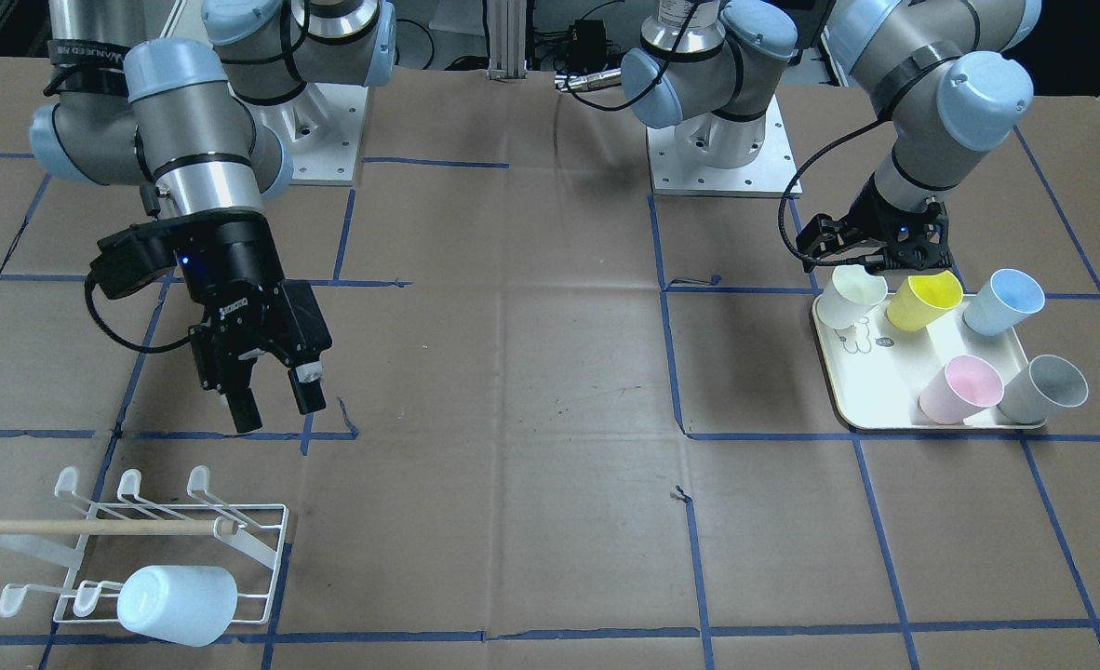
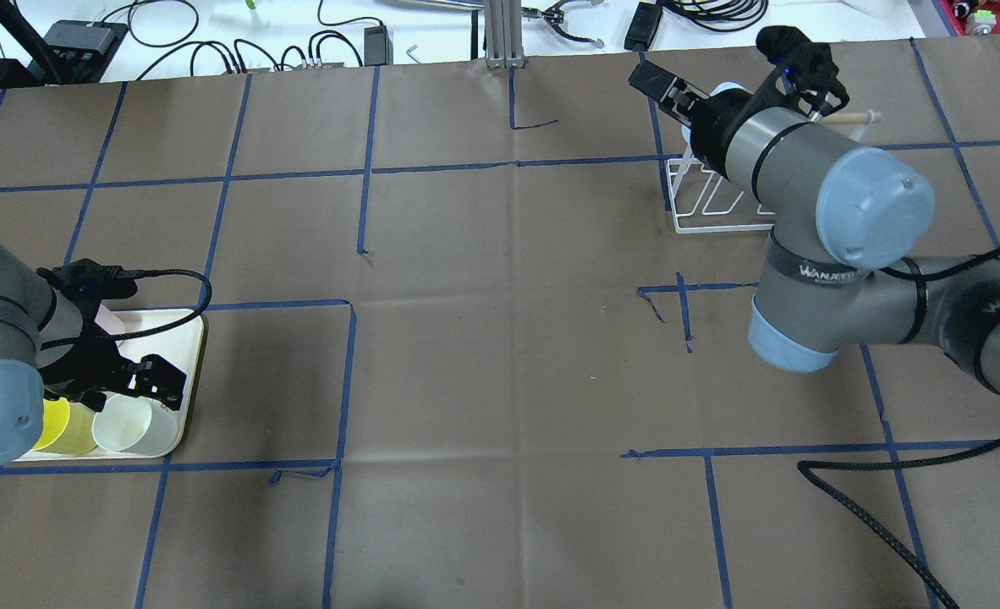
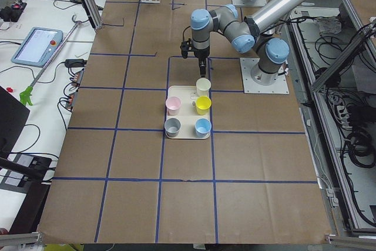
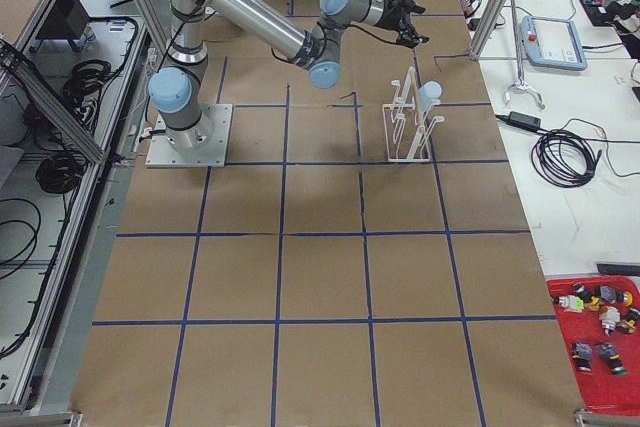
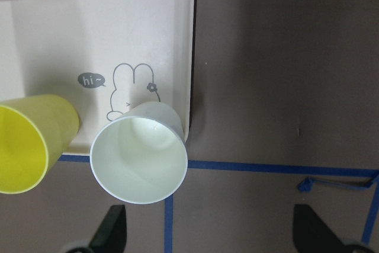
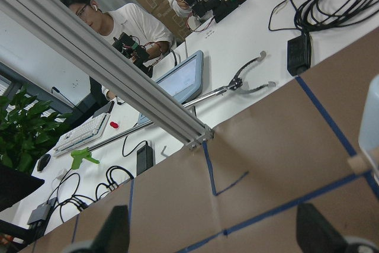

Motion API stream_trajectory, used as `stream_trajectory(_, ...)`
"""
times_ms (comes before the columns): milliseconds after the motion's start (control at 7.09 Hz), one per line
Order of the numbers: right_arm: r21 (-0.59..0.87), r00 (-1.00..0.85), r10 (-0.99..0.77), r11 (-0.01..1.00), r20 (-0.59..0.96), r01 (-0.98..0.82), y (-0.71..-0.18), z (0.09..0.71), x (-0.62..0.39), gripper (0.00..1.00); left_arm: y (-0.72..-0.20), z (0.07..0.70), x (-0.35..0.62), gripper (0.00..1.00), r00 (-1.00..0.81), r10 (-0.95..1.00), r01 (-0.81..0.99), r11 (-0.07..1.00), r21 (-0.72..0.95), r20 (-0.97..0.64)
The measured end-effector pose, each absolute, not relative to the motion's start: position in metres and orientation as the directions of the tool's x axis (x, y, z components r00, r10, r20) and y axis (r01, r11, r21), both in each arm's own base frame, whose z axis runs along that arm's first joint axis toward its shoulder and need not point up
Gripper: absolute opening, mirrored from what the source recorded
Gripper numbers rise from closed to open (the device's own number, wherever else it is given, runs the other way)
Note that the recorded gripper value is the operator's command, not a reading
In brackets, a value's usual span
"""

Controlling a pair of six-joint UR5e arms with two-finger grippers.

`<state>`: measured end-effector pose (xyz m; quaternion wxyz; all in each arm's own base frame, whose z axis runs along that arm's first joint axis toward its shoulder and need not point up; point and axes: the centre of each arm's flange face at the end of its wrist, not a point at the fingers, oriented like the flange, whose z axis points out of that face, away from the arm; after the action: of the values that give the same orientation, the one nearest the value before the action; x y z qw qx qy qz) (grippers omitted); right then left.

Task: Transfer IKEA cup to right arm and place on rack

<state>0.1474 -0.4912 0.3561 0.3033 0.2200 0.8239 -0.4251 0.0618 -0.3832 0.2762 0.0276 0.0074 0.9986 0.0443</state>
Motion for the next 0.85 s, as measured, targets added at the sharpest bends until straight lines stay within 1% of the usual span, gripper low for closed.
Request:
stream_trajectory(141, -0.48, -0.639, 0.161, 0.531, -0.752, 0.698, -0.459, 0.362, 0.151, 1.0, -0.381, 0.26, 0.061, 0.97, -0.997, 0.049, 0.044, 0.996, 0.073, -0.061)
stream_trajectory(282, -0.421, -0.58, 0.193, 0.516, -0.791, 0.746, -0.437, 0.369, 0.153, 1.0, -0.381, 0.249, 0.061, 0.97, -0.996, 0.067, 0.062, 0.996, 0.07, -0.063)
stream_trajectory(565, -0.361, -0.517, 0.221, 0.496, -0.827, 0.789, -0.422, 0.376, 0.154, 1.0, -0.375, 0.237, 0.078, 0.97, -0.997, 0.057, 0.053, 0.995, 0.087, -0.053)
stream_trajectory(706, -0.351, -0.508, 0.227, 0.493, -0.831, 0.796, -0.421, 0.376, 0.154, 1.0, -0.369, 0.232, 0.09, 0.94, -0.998, 0.042, 0.037, 0.994, 0.098, -0.043)
stream_trajectory(847, -0.348, -0.504, 0.228, 0.492, -0.833, 0.798, -0.421, 0.377, 0.154, 1.0, -0.364, 0.228, 0.096, 0.75, -0.999, 0.031, 0.028, 0.994, 0.104, -0.035)
